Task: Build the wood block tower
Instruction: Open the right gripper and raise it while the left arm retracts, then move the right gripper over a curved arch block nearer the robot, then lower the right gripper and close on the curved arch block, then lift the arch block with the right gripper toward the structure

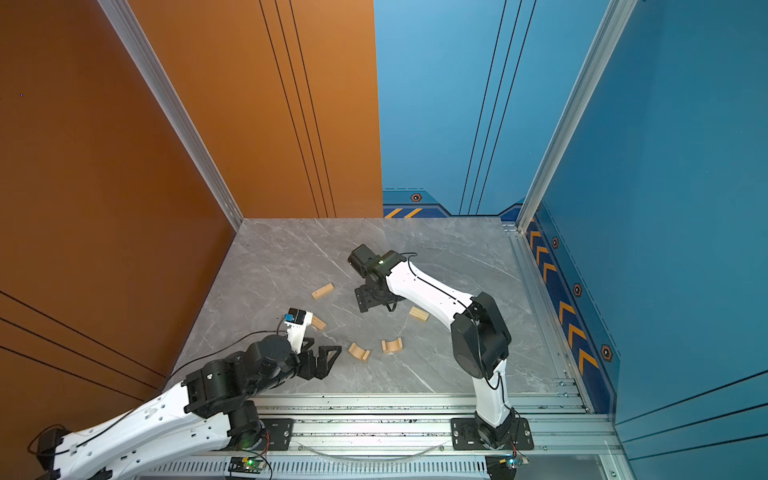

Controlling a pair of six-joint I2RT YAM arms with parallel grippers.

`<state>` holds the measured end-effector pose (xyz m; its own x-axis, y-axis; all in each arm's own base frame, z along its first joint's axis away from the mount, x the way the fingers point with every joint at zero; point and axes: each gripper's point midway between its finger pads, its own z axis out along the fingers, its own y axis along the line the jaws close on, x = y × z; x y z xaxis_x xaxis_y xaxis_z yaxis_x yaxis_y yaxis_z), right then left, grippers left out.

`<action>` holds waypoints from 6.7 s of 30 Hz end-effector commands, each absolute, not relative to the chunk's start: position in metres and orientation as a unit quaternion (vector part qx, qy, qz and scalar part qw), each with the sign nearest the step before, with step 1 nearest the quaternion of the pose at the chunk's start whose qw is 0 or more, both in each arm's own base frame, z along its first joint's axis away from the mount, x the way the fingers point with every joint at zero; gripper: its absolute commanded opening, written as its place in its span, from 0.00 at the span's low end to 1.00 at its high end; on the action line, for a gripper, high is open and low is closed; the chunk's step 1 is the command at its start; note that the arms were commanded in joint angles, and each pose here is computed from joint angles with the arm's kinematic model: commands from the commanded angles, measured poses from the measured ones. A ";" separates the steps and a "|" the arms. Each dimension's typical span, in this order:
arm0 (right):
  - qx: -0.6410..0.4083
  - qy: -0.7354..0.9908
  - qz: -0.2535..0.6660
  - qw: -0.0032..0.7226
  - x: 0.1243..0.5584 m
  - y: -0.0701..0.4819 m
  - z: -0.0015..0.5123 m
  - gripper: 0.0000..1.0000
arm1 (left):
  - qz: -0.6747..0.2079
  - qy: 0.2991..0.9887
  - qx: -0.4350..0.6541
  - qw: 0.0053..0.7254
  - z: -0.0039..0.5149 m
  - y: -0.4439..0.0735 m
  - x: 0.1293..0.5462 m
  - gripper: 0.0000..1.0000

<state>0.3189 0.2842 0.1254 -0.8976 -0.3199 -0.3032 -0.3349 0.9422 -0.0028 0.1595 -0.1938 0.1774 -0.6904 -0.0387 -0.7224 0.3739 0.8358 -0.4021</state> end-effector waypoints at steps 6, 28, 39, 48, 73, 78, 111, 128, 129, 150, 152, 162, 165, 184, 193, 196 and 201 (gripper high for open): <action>-0.157 0.971 0.018 0.177 0.295 0.261 0.116 0.92 | -0.228 0.882 0.092 0.401 0.158 -0.193 0.149 0.98; -0.233 0.958 0.014 0.167 0.228 0.265 0.071 0.92 | -0.223 0.886 0.096 0.395 0.137 -0.206 0.139 0.98; -0.250 0.956 -0.007 0.151 0.218 0.255 0.053 0.92 | -0.218 0.885 0.096 0.400 0.140 -0.204 0.140 0.98; -0.246 0.958 -0.026 0.145 0.223 0.242 0.043 0.91 | -0.208 0.886 0.094 0.404 0.139 -0.202 0.143 0.98; -0.204 0.969 -0.023 0.137 0.257 0.230 0.028 0.88 | -0.197 0.887 0.084 0.410 0.140 -0.195 0.151 0.98; -0.194 0.971 -0.018 0.136 0.265 0.230 0.028 0.87 | -0.194 0.888 0.085 0.408 0.140 -0.195 0.154 0.98; -0.164 0.978 0.057 0.112 0.275 0.235 0.032 0.86 | -0.194 0.889 0.088 0.406 0.140 -0.192 0.159 0.98; -0.158 0.982 0.050 0.094 0.235 0.230 0.021 0.76 | -0.210 0.885 0.084 0.407 0.138 -0.187 0.155 0.98; -0.159 0.982 0.049 0.094 0.234 0.231 0.021 0.75 | -0.211 0.884 0.084 0.408 0.138 -0.187 0.155 0.98; -0.162 0.983 -0.015 0.089 0.247 0.227 0.020 0.46 | -0.228 0.877 0.076 0.416 0.139 -0.176 0.152 0.98; -0.163 0.983 -0.016 0.084 0.247 0.228 0.018 0.46 | -0.227 0.877 0.077 0.416 0.139 -0.176 0.152 0.98; -0.163 0.984 -0.026 0.073 0.248 0.226 0.010 0.31 | -0.223 0.877 0.077 0.418 0.141 -0.175 0.153 0.98; -0.157 0.984 -0.027 0.078 0.250 0.224 0.015 0.30 | -0.221 0.877 0.077 0.420 0.142 -0.175 0.154 0.98; -0.140 0.984 -0.004 0.109 0.289 0.238 0.053 0.28 | -0.202 0.892 0.063 0.400 0.139 -0.166 0.170 0.98; -0.137 0.982 0.012 0.127 0.331 0.257 0.077 0.28 | -0.202 0.903 0.051 0.376 0.142 -0.167 0.196 0.98; -0.125 0.983 0.017 0.133 0.355 0.256 0.085 0.28 | -0.204 0.904 0.047 0.372 0.145 -0.167 0.207 0.98; -0.121 0.982 0.026 0.139 0.386 0.268 0.088 0.28 | -0.212 0.908 0.041 0.359 0.146 -0.171 0.227 0.98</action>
